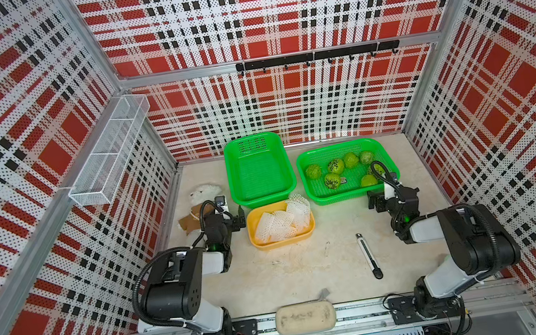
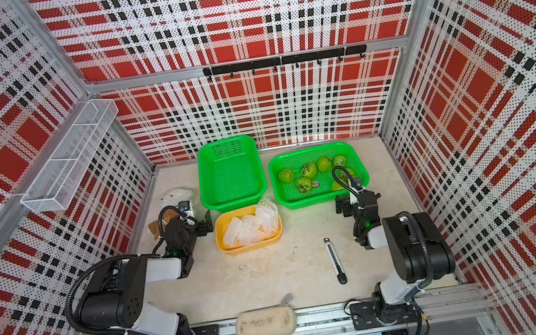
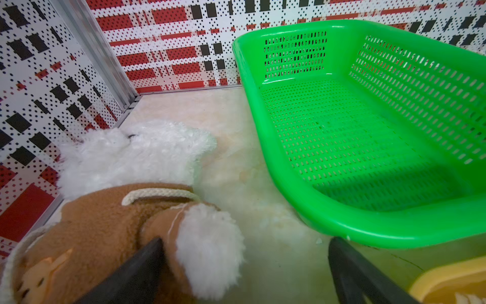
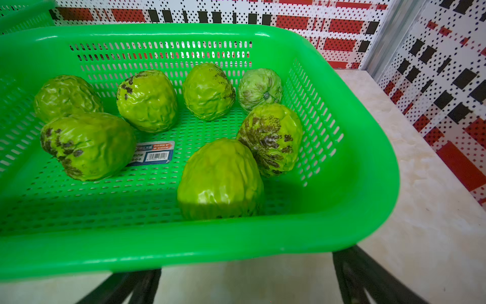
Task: Sleeve custard apples in foam nets
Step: Move the basket to the center of the board.
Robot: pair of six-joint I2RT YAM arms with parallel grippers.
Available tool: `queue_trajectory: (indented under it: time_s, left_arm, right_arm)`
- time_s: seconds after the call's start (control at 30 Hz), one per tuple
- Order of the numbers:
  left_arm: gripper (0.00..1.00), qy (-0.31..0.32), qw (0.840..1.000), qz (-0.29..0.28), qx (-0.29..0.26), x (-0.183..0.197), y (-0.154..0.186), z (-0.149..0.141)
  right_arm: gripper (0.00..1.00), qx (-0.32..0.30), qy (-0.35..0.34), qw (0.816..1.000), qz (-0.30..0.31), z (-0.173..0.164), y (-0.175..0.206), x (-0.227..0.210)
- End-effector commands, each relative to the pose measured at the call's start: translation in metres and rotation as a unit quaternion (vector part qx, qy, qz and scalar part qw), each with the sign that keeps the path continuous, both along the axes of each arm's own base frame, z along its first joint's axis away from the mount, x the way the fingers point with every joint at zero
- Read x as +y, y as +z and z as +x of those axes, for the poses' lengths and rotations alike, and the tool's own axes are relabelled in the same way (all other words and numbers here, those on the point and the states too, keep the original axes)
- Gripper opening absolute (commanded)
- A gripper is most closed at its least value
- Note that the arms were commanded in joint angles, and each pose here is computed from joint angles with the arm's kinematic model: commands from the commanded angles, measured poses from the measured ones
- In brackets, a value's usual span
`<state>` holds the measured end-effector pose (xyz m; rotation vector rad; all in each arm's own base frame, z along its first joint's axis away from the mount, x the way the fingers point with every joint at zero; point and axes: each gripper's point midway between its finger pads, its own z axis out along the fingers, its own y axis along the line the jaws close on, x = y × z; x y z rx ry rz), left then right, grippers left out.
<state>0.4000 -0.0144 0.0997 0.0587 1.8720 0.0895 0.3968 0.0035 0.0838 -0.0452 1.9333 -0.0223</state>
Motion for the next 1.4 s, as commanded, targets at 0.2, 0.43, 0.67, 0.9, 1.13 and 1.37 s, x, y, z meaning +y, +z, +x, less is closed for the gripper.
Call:
queue_trajectory:
  time_s: [0.2, 0.43, 0.67, 0.9, 1.13, 1.37]
  left_arm:
    - [0.99, 0.001, 0.999, -0.003, -0.033, 0.002, 0.018, 0.01]
    - [0.99, 0.001, 0.999, -0.002, -0.034, 0.002, 0.018, 0.01]
    - [0.99, 0.001, 0.999, -0.003, -0.034, 0.001, 0.018, 0.01]
    - [0.99, 0.0, 0.999, -0.003, -0.034, 0.001, 0.018, 0.01]
    - [1.0, 0.0, 0.999, -0.003, -0.033, 0.001, 0.018, 0.01]
    - [0.99, 0.014, 0.998, -0.007, -0.065, 0.007, 0.025, -0.003]
  right_arm:
    - [1.0, -0.047, 0.004, 0.999, -0.004, 0.013, 0.024, 0.0]
    - [1.0, -0.047, 0.004, 0.999, -0.004, 0.013, 0.024, 0.0]
    - [1.0, -0.047, 0.004, 0.999, -0.004, 0.013, 0.024, 0.0]
    - [1.0, -0.047, 0.003, 0.999, -0.005, 0.013, 0.024, 0.0]
    - [1.0, -0.048, 0.003, 0.999, -0.005, 0.013, 0.024, 0.0]
    - [1.0, -0.047, 0.002, 0.999, -0.005, 0.013, 0.024, 0.0]
